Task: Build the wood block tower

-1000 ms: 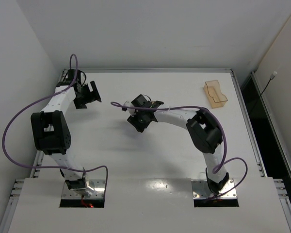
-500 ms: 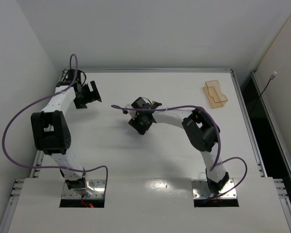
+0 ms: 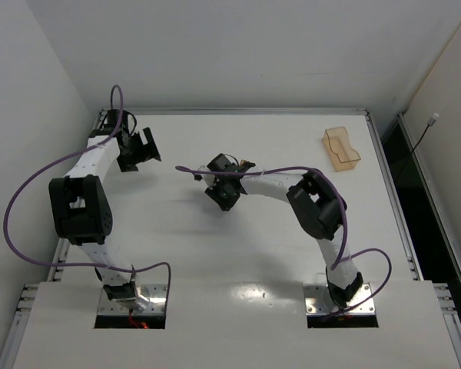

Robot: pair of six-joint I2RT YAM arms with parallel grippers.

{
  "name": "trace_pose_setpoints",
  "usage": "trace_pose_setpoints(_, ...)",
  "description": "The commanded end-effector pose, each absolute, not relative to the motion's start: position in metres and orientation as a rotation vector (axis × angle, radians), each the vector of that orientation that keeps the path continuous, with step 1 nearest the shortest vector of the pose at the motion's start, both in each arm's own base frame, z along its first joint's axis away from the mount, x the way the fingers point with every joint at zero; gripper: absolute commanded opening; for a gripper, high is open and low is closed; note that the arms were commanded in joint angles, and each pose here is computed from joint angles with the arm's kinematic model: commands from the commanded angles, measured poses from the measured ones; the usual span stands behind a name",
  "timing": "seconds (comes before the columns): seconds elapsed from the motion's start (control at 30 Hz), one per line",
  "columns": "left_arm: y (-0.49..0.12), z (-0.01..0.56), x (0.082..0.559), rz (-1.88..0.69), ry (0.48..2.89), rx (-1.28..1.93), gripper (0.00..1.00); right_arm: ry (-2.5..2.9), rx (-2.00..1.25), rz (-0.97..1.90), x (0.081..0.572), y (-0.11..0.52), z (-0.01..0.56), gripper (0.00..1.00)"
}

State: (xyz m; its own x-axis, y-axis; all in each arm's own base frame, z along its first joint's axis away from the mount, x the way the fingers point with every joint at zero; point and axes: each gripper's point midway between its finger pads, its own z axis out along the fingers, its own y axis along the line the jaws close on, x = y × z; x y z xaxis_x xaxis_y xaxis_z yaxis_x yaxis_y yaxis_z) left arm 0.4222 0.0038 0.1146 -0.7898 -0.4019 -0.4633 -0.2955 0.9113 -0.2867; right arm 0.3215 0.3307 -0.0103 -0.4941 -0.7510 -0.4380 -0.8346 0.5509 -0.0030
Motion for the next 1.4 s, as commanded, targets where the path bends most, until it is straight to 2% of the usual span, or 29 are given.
trace_pose_setpoints(0.0, 0.008, 0.123, 0.433, -0.287, 2.497, -0.513, 0.85, 2.363, -1.28, 0.328, 0.329, 0.346, 0.0, 0.19)
trace_pose_setpoints(0.1, 0.006, 0.119, 0.433, -0.299, 2.506, -0.512, 0.85, 2.356, -1.286, 0.311, 0.33, 0.344, 0.0, 0.03)
trace_pose_setpoints(0.13, 0.006, 0.116, 0.431, -0.298, 2.515, -0.515, 0.85, 2.356, -1.286, 0.311, 0.33, 0.344, 0.0, 0.0)
trace_pose_setpoints(0.27, 0.005, 0.124, 0.433, -0.279, 2.491, -0.501, 0.85, 2.314, -1.257, 0.294, 0.337, 0.345, 0.022, 0.0)
trace_pose_setpoints(0.7, -0.008, 0.133, 0.406, -0.234, 2.452, -0.461, 0.91, 2.056, -1.001, 0.349, 0.354, 0.362, 0.189, 0.0)
trace_pose_setpoints(0.8, -0.008, 0.138, 0.407, -0.236, 2.434, -0.456, 0.91, 2.066, -0.958, 0.35, 0.367, 0.36, 0.207, 0.0)
trace_pose_setpoints(1.37, -0.011, 0.129, 0.418, -0.255, 2.469, -0.457, 0.91, 2.334, -0.755, 0.238, 0.421, 0.283, 0.138, 0.0)
